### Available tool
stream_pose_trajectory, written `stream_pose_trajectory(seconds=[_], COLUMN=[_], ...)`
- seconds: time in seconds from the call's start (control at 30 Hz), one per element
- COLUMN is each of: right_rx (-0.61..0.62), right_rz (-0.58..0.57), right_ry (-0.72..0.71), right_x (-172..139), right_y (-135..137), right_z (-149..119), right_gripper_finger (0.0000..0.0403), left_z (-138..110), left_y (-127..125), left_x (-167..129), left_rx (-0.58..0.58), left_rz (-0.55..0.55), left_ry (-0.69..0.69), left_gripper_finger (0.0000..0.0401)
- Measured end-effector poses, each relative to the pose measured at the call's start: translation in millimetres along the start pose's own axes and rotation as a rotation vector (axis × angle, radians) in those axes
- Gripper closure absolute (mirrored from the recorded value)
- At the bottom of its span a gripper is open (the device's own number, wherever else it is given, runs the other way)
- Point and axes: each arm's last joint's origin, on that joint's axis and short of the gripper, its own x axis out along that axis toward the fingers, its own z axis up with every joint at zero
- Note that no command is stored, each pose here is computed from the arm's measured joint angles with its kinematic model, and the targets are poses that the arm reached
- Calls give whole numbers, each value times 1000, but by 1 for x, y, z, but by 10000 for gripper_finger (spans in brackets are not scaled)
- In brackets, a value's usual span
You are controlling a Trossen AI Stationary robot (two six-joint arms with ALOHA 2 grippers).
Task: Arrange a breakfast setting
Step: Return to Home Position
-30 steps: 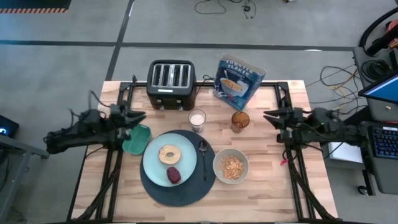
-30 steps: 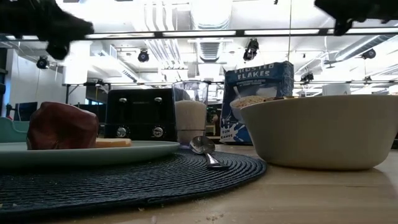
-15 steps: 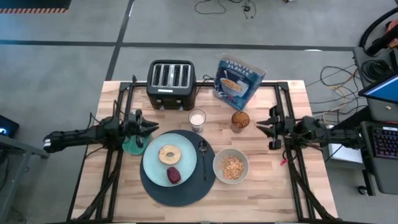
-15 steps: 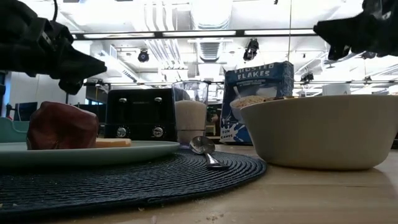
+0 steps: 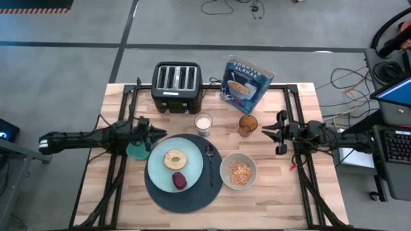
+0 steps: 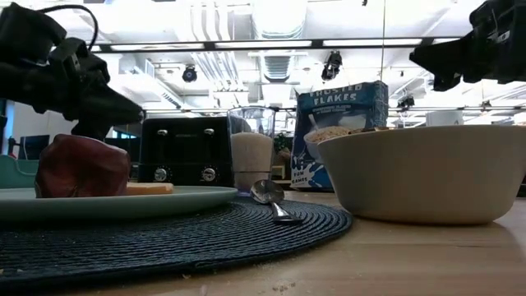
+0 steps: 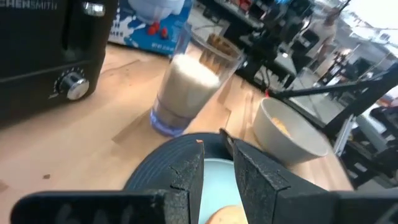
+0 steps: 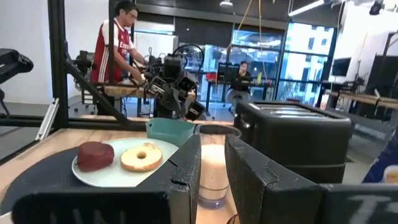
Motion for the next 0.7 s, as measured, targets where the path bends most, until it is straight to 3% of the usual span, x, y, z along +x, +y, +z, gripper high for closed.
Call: stream_pose_trajectory(seconds=[0.7], right_rx=[7], right_rz=[3], right_ry=[29], right_x=[2], right_y=[0], right_z=[-3], right_gripper_finger=[339], left_z=[-4], left_y=[2], left_x=[4], left_rx=[7], left_rz=[31], left_ry=[53], left_gripper_finger=[330])
